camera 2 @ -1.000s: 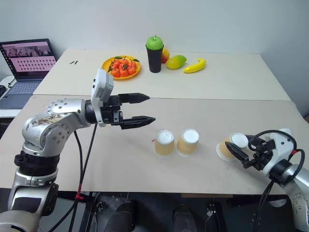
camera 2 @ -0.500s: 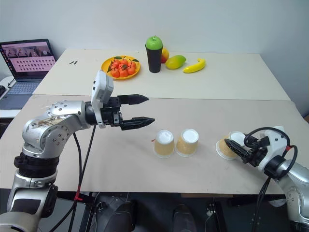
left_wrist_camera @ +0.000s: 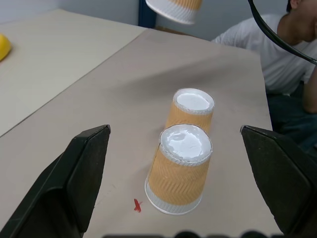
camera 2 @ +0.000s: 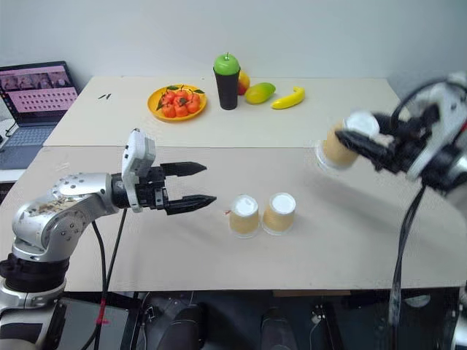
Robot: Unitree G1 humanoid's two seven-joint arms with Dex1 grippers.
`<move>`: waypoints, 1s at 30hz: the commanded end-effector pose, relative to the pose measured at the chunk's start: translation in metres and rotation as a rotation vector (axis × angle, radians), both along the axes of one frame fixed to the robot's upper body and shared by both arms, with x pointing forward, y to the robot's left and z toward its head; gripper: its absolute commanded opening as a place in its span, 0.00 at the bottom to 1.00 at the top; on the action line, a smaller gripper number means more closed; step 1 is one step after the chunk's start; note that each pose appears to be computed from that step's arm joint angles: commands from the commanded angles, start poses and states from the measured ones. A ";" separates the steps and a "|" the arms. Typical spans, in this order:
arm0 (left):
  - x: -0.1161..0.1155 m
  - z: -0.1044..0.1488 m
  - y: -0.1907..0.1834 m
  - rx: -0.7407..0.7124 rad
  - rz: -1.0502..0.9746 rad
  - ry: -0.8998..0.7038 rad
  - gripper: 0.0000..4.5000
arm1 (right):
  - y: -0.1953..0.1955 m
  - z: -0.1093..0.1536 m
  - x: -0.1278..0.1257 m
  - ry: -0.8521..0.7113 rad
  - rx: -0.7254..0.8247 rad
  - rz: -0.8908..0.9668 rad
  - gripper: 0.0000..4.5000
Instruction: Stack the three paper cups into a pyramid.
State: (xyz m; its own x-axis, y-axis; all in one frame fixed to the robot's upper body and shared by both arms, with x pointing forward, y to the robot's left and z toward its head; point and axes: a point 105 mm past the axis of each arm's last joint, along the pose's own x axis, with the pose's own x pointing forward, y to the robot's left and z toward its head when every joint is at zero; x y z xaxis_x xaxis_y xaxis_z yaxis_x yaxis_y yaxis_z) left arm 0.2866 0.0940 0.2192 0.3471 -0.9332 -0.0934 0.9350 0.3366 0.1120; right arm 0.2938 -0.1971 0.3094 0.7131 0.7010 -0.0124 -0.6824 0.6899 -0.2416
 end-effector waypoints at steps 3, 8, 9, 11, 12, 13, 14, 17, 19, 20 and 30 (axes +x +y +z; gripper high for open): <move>-0.006 0.007 -0.010 -0.037 -0.011 -0.049 1.00 | 0.059 0.003 -0.023 0.107 -0.121 0.314 0.60; -0.005 0.005 -0.014 -0.047 -0.007 -0.055 1.00 | 0.077 -0.013 -0.027 0.163 -0.221 0.417 0.60; -0.006 0.005 -0.014 -0.048 -0.005 -0.057 1.00 | 0.077 -0.020 -0.025 0.170 -0.254 0.417 0.60; -0.006 0.004 -0.015 -0.049 -0.004 -0.058 1.00 | 0.077 -0.034 -0.024 0.187 -0.314 0.420 0.60; -0.006 0.004 -0.015 -0.049 -0.002 -0.059 1.00 | 0.078 -0.039 -0.025 0.193 -0.334 0.431 0.60; -0.006 0.004 -0.015 -0.051 0.003 -0.061 1.00 | 0.079 -0.043 -0.026 0.200 -0.339 0.443 0.60; -0.006 0.004 -0.016 -0.053 0.006 -0.062 1.00 | 0.079 -0.044 -0.026 0.202 -0.341 0.452 0.60; -0.007 0.004 -0.018 -0.049 0.011 -0.071 1.00 | 0.079 -0.051 -0.022 0.202 -0.348 0.451 0.60; -0.008 0.003 -0.019 -0.043 0.009 -0.075 1.00 | 0.079 -0.052 -0.019 0.194 -0.351 0.446 0.60; -0.008 0.003 -0.019 -0.040 0.009 -0.077 1.00 | 0.079 -0.052 -0.018 0.188 -0.347 0.445 0.60; -0.007 0.005 -0.019 -0.035 0.015 -0.088 1.00 | 0.084 -0.049 -0.012 0.159 -0.331 0.437 0.60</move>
